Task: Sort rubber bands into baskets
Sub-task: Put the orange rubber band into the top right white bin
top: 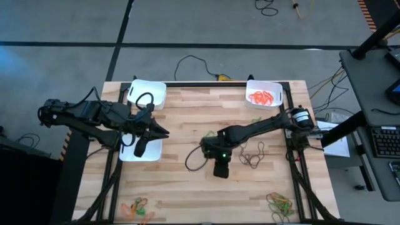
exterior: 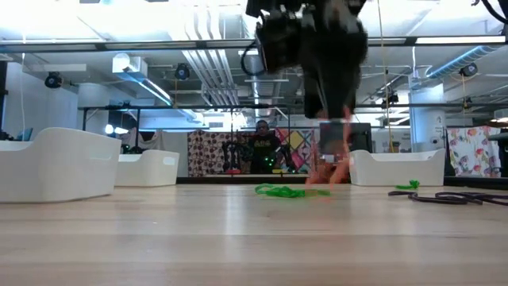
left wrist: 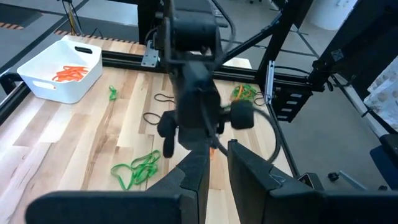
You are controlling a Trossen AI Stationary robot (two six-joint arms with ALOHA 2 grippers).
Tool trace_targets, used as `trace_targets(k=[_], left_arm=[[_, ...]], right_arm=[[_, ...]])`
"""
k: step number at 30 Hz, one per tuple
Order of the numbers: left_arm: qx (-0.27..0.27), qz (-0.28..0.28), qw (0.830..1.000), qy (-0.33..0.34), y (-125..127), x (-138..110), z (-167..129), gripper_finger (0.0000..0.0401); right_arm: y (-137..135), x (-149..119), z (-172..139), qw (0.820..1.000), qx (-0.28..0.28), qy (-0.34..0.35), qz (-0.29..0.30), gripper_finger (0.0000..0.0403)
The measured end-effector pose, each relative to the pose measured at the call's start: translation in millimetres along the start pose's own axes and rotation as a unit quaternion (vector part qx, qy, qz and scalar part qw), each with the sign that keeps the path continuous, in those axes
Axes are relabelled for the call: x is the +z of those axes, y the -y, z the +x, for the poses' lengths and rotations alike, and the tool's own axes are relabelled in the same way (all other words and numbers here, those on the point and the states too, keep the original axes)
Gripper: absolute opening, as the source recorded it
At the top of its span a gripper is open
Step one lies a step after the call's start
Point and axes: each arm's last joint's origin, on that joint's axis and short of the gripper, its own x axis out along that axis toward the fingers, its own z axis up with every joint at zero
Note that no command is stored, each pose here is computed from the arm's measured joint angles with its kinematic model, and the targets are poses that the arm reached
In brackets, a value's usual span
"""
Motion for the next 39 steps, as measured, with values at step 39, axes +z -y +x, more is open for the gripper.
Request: trace_targets(k=[39], left_arm=[[0.017,0.007,1.000,-0.010,-1.4,-2.3,0.0,0.0042]], right_arm=[[198.8,-99.3,-239.6,0.819,-0.385,0.121,0.407,0.0009]])
